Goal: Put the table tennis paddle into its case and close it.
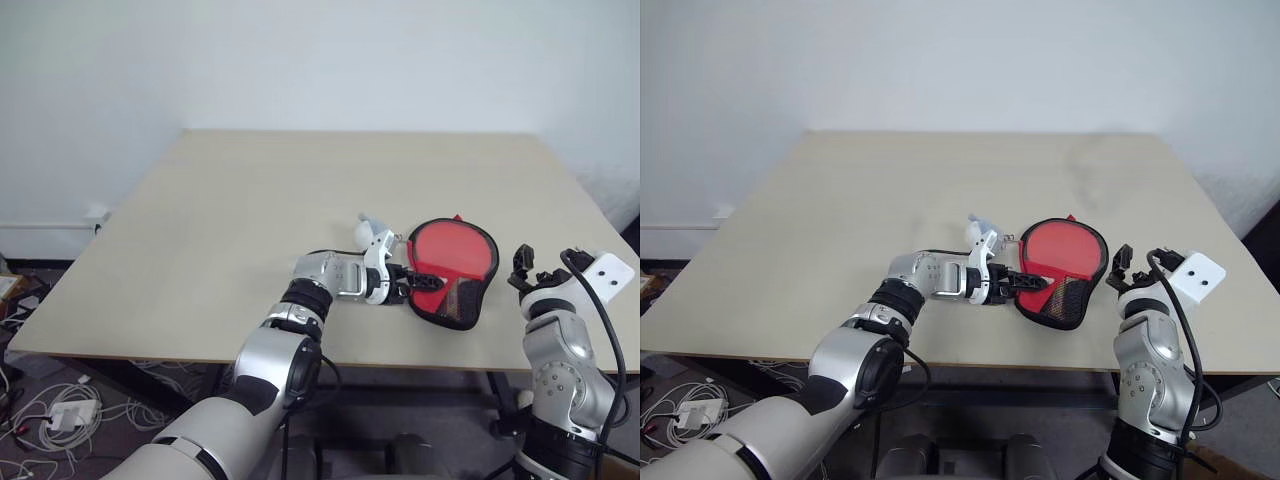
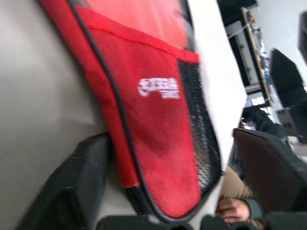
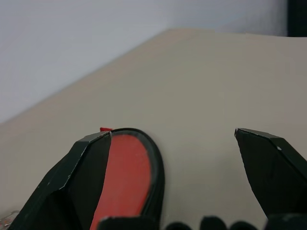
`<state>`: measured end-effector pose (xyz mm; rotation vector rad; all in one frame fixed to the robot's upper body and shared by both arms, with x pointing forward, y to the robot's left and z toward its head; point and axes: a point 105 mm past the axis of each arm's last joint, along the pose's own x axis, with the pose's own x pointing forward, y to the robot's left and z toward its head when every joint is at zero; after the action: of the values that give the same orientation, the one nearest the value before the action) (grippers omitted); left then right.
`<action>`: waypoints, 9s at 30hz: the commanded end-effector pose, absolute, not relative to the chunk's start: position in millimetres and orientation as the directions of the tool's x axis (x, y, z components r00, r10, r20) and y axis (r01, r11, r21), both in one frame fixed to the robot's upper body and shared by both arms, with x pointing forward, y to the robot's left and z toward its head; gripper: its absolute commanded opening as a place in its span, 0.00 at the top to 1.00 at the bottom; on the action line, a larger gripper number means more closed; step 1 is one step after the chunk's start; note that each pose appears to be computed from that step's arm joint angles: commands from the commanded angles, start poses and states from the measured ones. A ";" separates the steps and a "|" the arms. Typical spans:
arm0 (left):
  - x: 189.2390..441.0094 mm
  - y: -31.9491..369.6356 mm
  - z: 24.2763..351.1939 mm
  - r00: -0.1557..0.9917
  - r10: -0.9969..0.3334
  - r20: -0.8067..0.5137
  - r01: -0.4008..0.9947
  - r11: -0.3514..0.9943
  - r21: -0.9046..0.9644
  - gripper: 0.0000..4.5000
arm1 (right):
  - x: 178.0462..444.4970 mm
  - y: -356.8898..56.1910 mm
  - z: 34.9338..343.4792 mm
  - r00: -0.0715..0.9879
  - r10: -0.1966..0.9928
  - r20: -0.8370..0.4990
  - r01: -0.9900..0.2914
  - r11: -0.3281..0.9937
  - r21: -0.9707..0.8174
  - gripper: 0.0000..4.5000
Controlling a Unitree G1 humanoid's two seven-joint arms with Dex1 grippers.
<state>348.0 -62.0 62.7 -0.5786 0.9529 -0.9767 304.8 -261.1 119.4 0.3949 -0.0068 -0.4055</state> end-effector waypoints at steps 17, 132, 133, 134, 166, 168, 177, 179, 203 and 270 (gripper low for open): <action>333.9 -51.3 92.9 0.110 -0.932 -0.347 0.303 0.363 -0.881 0.99 | 308.1 -259.7 132.3 0.921 -0.390 -0.017 0.371 0.861 0.349 0.00; 281.3 -35.7 54.5 -0.032 -0.876 -0.482 0.964 0.100 -0.247 0.01 | 396.3 -44.6 104.9 0.434 0.796 -0.421 -0.740 0.582 0.337 0.00; 281.4 -34.9 54.3 -0.030 -0.875 -0.483 0.963 0.104 -0.249 0.01 | 395.4 -43.4 102.9 0.425 0.797 -0.429 -0.735 0.581 0.350 0.00; 282.0 -34.4 54.2 -0.026 -0.875 -0.484 0.963 0.109 -0.248 0.01 | 395.4 -43.2 99.9 0.422 0.790 -0.445 -0.731 0.587 0.349 0.00; 283.2 -25.3 43.9 0.002 -0.840 -0.543 0.905 0.233 -0.356 0.00 | 462.8 -101.9 122.9 0.906 0.330 -0.264 -0.268 0.932 0.245 0.87; 285.3 -23.8 40.3 0.019 -0.820 -0.572 0.914 0.246 -0.322 0.00 | 464.8 -111.5 128.8 0.927 0.289 -0.240 -0.236 0.945 0.226 0.87; 286.0 -17.6 32.5 0.031 -0.763 -0.646 0.936 0.249 -0.250 0.00 | 457.0 -134.9 156.6 0.958 0.238 -0.161 -0.191 0.946 0.263 0.87; 287.3 -16.0 30.3 0.037 -0.751 -0.659 0.935 0.259 -0.243 0.00 | 453.2 -143.3 162.2 0.965 0.214 -0.149 -0.165 0.943 0.288 0.87; 288.3 -16.6 27.6 0.046 -0.758 -0.650 0.921 0.284 -0.266 0.00 | 373.9 -255.1 119.8 0.947 -0.161 -0.279 0.248 0.916 0.314 0.87; 284.5 -34.9 26.1 -0.017 -0.775 -0.632 0.929 0.222 -0.297 0.00 | 102.4 -183.4 32.0 0.608 0.421 -0.673 -0.130 0.889 0.438 0.87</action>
<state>283.6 -53.4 58.1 0.2029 0.6652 -1.4632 117.2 -189.7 41.2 0.3305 0.7863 0.2935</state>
